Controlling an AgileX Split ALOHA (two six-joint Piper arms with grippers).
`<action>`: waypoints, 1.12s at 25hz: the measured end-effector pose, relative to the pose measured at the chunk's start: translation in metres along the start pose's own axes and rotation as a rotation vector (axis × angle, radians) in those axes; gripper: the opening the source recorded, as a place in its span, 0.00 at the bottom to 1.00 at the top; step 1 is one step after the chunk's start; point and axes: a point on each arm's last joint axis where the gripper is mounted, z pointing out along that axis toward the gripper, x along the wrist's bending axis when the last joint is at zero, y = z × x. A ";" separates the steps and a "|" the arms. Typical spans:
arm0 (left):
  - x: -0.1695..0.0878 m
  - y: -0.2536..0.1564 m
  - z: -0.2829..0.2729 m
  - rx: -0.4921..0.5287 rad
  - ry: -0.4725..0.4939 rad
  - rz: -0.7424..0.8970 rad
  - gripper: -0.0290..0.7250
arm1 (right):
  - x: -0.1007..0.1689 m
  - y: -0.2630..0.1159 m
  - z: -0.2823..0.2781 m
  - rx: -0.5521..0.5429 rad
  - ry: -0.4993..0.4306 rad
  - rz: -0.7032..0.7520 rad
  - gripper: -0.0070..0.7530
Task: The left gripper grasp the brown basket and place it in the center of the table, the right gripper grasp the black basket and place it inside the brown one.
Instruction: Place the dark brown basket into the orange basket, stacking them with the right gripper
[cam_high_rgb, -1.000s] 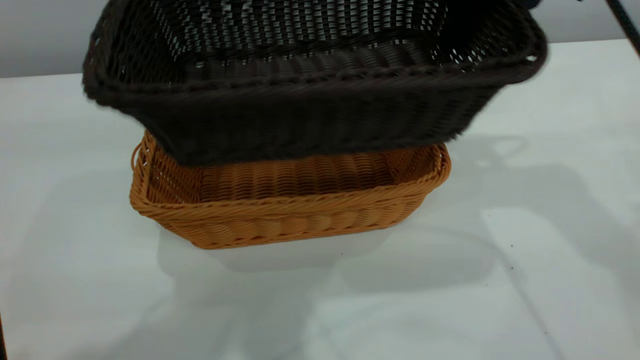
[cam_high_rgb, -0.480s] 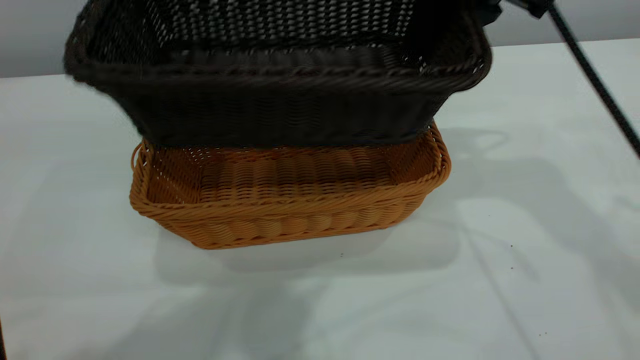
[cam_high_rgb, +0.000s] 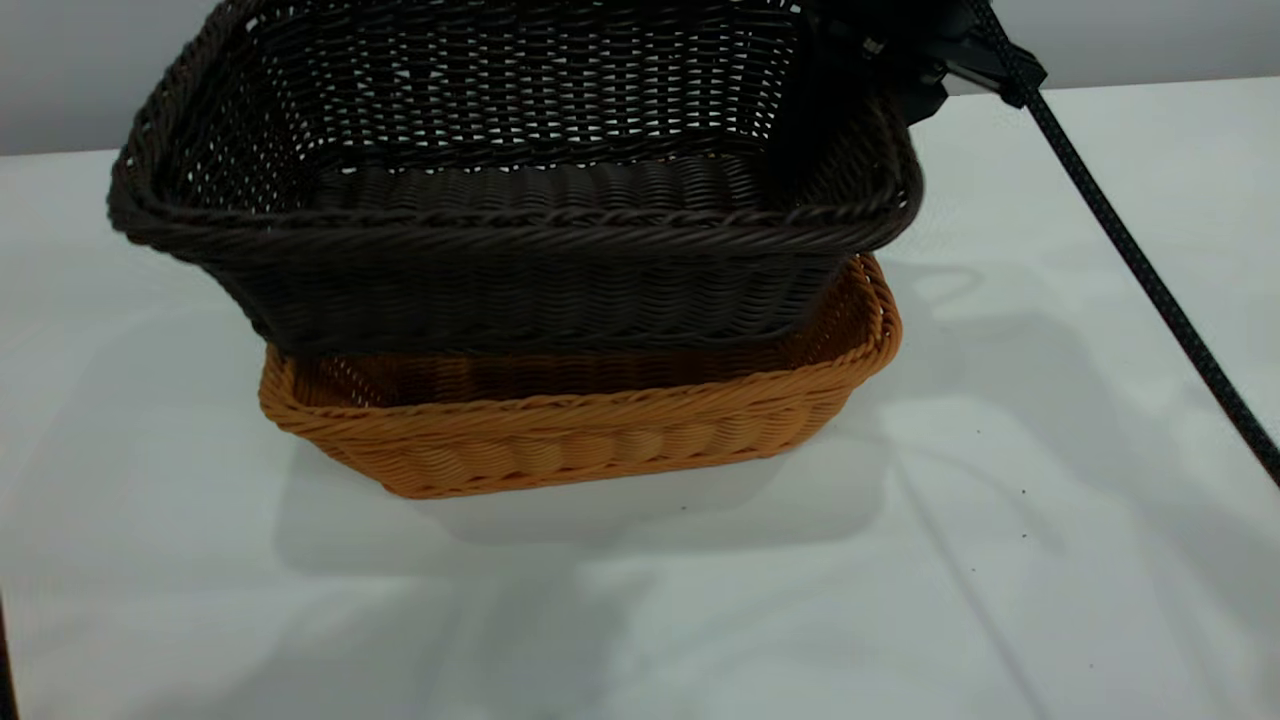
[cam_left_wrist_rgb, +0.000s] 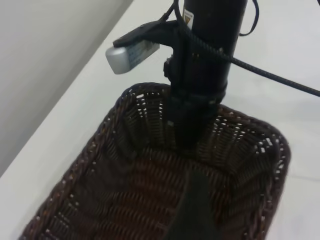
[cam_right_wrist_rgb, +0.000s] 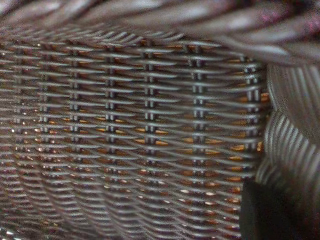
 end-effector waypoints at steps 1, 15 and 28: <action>0.000 0.000 0.000 0.000 0.000 0.000 0.76 | -0.001 0.001 0.001 -0.003 -0.001 0.002 0.17; 0.000 -0.001 0.000 0.006 -0.004 0.002 0.76 | -0.012 0.003 0.015 0.008 -0.055 -0.043 0.17; 0.000 -0.001 0.000 0.006 -0.004 0.002 0.76 | -0.010 0.004 0.015 0.000 -0.034 -0.026 0.17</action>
